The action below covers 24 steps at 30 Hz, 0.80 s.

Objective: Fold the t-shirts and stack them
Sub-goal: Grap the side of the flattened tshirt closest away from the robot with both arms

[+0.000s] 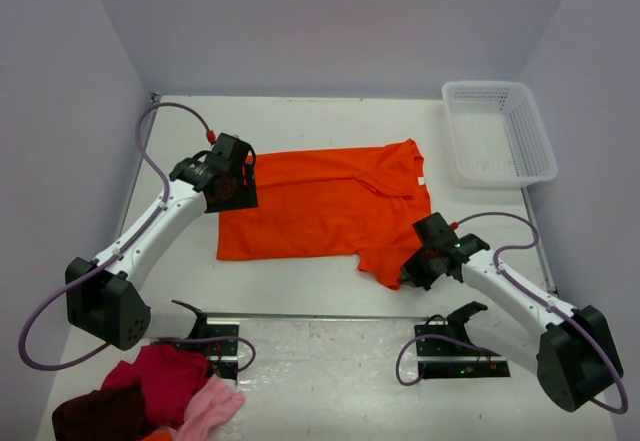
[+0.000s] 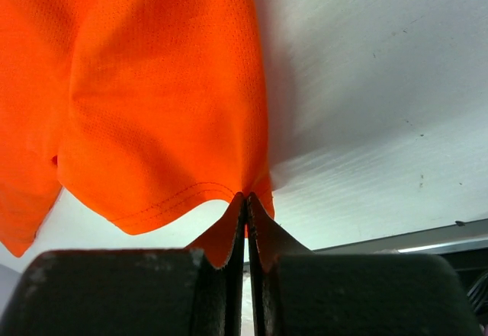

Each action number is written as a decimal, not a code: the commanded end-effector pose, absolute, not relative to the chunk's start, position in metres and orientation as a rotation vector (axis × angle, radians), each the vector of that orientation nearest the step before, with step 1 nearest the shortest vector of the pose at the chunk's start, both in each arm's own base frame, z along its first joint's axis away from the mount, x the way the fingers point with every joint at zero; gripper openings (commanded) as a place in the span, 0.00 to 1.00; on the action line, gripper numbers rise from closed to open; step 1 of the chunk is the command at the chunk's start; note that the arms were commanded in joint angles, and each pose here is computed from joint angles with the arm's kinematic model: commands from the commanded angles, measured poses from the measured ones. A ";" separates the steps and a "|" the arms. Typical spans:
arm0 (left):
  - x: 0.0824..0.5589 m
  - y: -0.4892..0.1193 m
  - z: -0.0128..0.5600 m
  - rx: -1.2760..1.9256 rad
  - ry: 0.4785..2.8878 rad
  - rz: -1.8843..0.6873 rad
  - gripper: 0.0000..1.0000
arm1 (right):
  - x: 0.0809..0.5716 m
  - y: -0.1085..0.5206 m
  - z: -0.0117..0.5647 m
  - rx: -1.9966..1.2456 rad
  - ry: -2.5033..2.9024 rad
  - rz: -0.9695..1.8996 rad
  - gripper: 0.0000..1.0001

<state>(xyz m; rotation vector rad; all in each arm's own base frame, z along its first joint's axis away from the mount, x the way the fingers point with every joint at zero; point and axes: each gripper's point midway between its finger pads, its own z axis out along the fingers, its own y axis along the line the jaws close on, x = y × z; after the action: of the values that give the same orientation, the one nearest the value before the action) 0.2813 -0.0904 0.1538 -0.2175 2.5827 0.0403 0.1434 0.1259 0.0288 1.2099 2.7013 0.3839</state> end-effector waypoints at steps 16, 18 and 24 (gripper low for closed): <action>0.273 -0.099 0.148 -0.223 2.636 -0.019 0.72 | 0.181 0.150 0.034 0.919 2.783 0.370 0.37; 0.272 -0.100 0.146 -0.221 2.639 -0.024 0.72 | 0.181 0.151 0.041 0.914 2.769 0.364 0.43; 0.271 -0.101 0.141 -0.216 2.641 -0.031 0.71 | 0.169 0.147 0.048 0.988 2.763 0.342 0.45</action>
<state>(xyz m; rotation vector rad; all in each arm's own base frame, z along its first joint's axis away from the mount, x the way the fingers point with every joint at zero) 0.2672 -0.0948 0.1383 -0.2157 2.6596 0.0117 0.1718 0.1535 0.0396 0.9363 2.7875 0.3888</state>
